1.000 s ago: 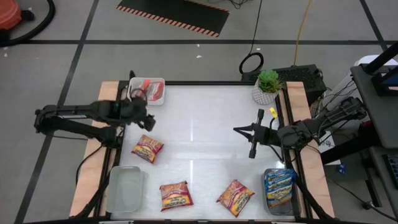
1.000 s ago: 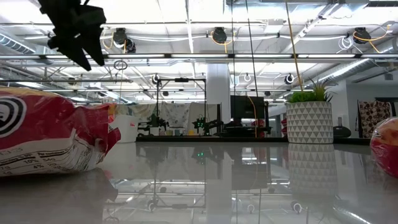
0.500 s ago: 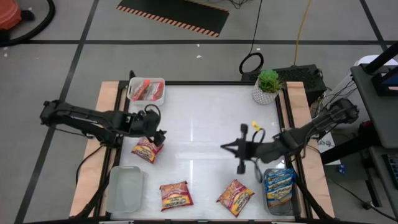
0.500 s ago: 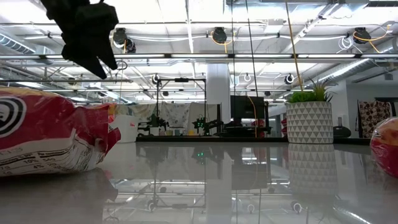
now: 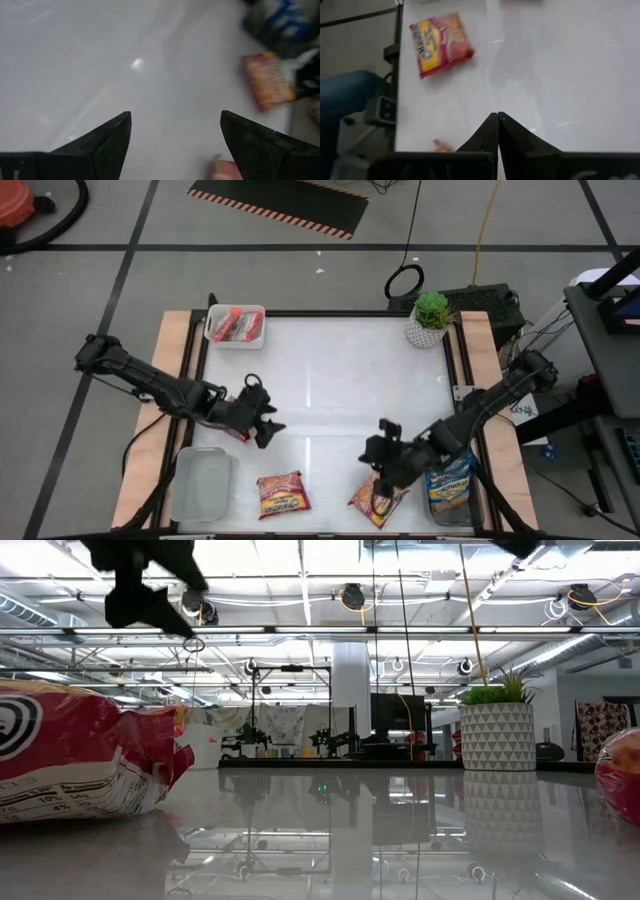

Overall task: Sort Maruchan noodles
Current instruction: Put the bottom right red noodle pack into the gray bin

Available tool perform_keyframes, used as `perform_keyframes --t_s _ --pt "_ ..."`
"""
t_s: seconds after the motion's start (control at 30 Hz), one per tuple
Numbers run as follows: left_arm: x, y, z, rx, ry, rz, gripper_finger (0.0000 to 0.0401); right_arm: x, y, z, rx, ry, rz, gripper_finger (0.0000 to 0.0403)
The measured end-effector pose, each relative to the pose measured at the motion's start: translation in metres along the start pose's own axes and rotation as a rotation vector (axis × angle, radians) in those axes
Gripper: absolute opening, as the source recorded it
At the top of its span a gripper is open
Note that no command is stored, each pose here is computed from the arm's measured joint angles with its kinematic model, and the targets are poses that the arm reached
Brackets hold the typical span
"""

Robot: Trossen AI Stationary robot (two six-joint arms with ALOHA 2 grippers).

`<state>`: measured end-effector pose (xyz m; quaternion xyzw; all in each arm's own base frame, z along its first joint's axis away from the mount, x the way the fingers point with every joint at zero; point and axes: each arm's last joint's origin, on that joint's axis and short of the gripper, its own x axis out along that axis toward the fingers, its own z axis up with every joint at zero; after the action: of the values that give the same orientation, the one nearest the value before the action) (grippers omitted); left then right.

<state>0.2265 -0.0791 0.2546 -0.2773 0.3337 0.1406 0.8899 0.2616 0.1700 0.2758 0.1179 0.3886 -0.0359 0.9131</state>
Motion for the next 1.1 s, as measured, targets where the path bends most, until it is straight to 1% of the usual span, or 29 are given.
perform_keyframes --t_s 0.13,0.2,0.4,0.47,0.6,0.77,0.93,1.1 --pt "-0.005 -0.014 -0.007 0.016 -0.016 -0.088 0.031 -0.002 0.015 -0.012 0.067 0.018 0.031 0.0" --pt "-0.008 -0.02 -0.013 0.028 -0.019 -0.114 0.031 -0.004 0.021 -0.019 0.096 0.021 0.039 0.0" --pt "-0.015 -0.032 -0.031 0.033 -0.007 -0.137 0.031 -0.007 0.036 -0.037 0.168 0.022 0.03 0.0" --pt "-0.018 -0.035 -0.037 0.035 0.002 -0.153 0.031 -0.005 0.039 -0.039 0.198 0.009 0.024 0.0" --pt "-0.018 -0.039 -0.045 0.029 0.014 -0.152 0.031 0.006 0.043 -0.046 0.24 0.034 -0.001 0.0" --pt "-0.023 -0.043 -0.051 0.028 0.014 -0.167 0.031 0.027 0.053 -0.05 0.257 0.144 -0.003 0.0" --pt "-0.028 -0.047 -0.06 0.031 0.012 -0.182 0.031 0.039 0.06 -0.054 0.274 0.255 -0.055 0.0" --pt "-0.028 -0.052 -0.074 0.031 0.032 -0.18 0.031 0.046 0.06 -0.059 0.356 0.329 -0.099 0.0"
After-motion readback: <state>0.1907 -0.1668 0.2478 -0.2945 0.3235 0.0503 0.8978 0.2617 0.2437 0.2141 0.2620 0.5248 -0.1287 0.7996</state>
